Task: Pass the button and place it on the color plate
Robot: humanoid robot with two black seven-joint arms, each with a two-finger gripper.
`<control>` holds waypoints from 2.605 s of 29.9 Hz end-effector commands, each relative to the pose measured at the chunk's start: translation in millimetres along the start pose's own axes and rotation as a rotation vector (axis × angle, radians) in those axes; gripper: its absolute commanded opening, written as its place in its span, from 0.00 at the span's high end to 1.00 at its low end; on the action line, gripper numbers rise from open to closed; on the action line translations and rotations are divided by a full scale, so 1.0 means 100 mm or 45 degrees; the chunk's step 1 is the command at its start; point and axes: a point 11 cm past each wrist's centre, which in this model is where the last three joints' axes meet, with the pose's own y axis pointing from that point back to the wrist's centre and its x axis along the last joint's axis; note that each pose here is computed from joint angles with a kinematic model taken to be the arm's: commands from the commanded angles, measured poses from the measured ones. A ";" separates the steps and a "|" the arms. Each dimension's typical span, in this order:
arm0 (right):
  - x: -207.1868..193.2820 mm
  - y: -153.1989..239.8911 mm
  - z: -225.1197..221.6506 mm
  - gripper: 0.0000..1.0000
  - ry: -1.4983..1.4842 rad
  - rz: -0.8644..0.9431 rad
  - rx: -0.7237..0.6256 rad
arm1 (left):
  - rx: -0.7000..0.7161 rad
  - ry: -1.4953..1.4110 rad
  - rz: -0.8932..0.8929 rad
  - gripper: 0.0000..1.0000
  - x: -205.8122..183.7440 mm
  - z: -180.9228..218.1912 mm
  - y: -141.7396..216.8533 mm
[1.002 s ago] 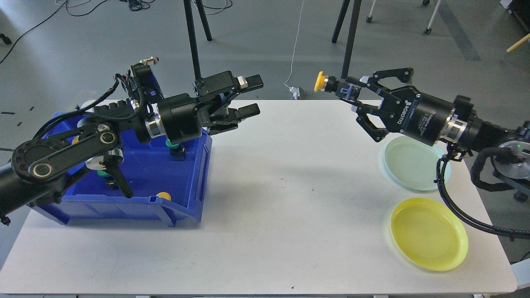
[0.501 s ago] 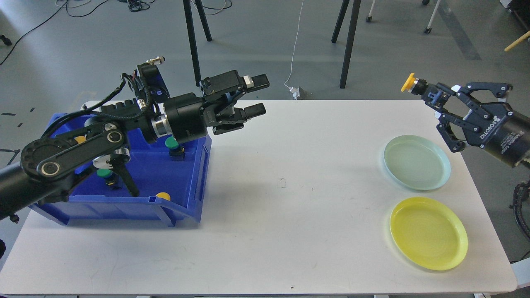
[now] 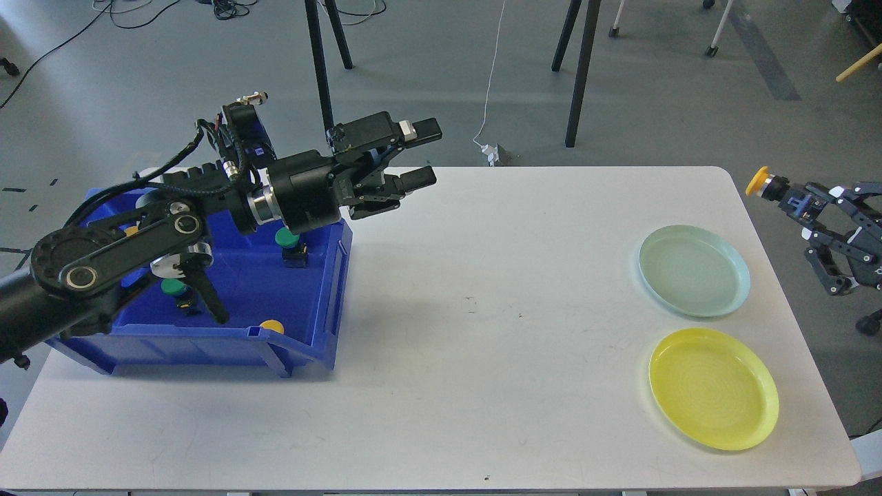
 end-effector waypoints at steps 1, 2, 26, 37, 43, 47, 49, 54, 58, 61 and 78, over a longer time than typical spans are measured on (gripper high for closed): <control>0.11 0.05 0.18 1.00 0.166 0.110 -0.080 | 0.009 -0.012 0.026 0.03 0.07 0.01 0.07; 0.14 0.07 0.27 1.00 0.228 0.133 -0.115 | 0.015 -0.018 0.035 0.03 0.09 0.02 0.11; -0.14 0.23 1.50 0.52 0.768 -0.054 -0.530 | 0.969 -1.088 -0.183 0.03 0.83 0.03 1.60; -0.35 0.16 1.30 0.00 0.731 -0.120 -0.429 | 1.484 -1.192 -0.551 0.03 0.81 -0.78 2.23; -0.37 0.16 1.23 0.00 0.715 -0.142 -0.412 | 1.561 -1.136 -0.581 0.03 0.80 -0.97 2.36; -0.37 0.17 1.23 0.00 0.714 -0.143 -0.413 | 1.607 -1.110 -0.598 0.03 0.80 -1.04 2.45; -0.35 0.18 1.22 0.00 0.717 -0.138 -0.415 | 1.620 -1.101 -0.611 0.03 0.79 -1.09 2.46; -0.35 0.19 1.21 0.00 0.716 -0.138 -0.409 | 1.640 -1.076 -0.608 0.03 0.80 -1.21 2.42; -0.33 0.22 1.21 0.00 0.721 -0.132 -0.415 | 1.641 -1.069 -0.604 0.03 0.81 -1.23 2.41; -0.33 0.23 1.22 0.00 0.719 -0.135 -0.408 | 1.642 -1.068 -0.606 0.04 0.80 -1.25 2.40; -0.29 0.29 1.24 0.00 0.717 -0.130 -0.415 | 1.711 -1.033 -0.641 0.14 0.79 -1.39 2.48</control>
